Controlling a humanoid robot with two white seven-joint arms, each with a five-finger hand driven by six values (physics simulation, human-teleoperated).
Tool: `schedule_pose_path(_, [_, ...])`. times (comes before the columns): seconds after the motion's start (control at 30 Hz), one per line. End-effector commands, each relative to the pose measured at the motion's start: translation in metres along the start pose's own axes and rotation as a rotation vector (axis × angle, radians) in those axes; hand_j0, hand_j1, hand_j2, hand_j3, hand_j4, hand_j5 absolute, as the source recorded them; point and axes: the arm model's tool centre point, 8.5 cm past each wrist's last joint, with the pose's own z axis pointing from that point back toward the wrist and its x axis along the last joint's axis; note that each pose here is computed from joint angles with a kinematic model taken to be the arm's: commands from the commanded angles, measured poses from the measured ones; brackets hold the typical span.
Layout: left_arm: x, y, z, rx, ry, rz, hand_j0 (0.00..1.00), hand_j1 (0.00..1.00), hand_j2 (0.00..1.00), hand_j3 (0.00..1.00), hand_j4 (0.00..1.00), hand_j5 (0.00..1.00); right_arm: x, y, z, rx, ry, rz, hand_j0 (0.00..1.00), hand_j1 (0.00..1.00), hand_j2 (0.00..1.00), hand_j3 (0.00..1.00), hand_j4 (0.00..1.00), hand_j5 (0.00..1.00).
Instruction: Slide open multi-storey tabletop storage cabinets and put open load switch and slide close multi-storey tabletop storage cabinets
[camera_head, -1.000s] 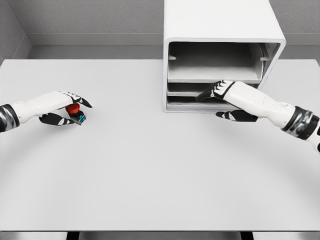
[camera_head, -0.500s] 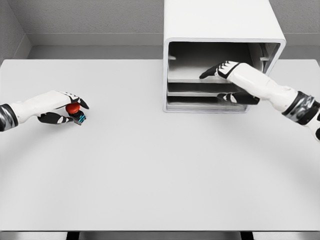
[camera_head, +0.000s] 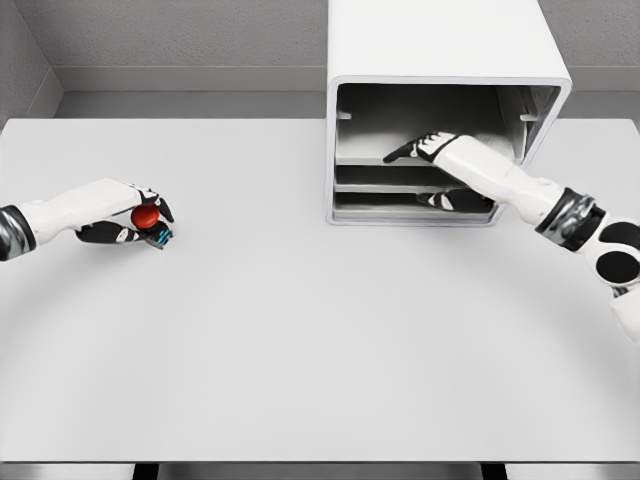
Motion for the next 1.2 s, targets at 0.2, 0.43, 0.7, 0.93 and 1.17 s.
schedule_pose_path(0.2, [0.001, 0.004, 0.001, 0.013, -0.008, 0.000, 0.50, 0.50, 0.50, 0.50, 0.50, 0.50, 0.005, 0.005, 0.000, 0.017, -0.013, 0.004, 0.77, 0.77, 0.77, 0.77, 0.77, 0.77])
schedule_pose_path(0.43, [0.004, 0.008, 0.001, 0.025, -0.019, -0.011, 0.49, 0.49, 0.49, 0.49, 0.49, 0.49, 0.020, -0.001, 0.011, 0.030, -0.049, 0.038, 0.77, 0.77, 0.77, 0.77, 0.77, 0.77])
schedule_pose_path(0.7, [0.015, 0.021, 0.002, 0.054, -0.044, -0.046, 0.46, 0.46, 0.46, 0.46, 0.46, 0.46, 0.026, 0.004, 0.023, 0.050, -0.054, 0.041, 0.77, 0.77, 0.77, 0.77, 0.77, 0.77])
schedule_pose_path(0.93, [0.024, 0.031, 0.005, 0.081, -0.060, -0.075, 0.46, 0.46, 0.46, 0.46, 0.46, 0.46, 0.030, 0.006, 0.030, 0.068, -0.058, 0.042, 0.78, 0.78, 0.78, 0.78, 0.78, 0.78])
schedule_pose_path(1.17, [0.028, 0.038, 0.009, 0.107, -0.067, -0.089, 0.46, 0.46, 0.46, 0.46, 0.46, 0.46, 0.037, 0.000, 0.036, 0.063, -0.069, 0.063, 0.79, 0.79, 0.79, 0.79, 0.79, 0.79])
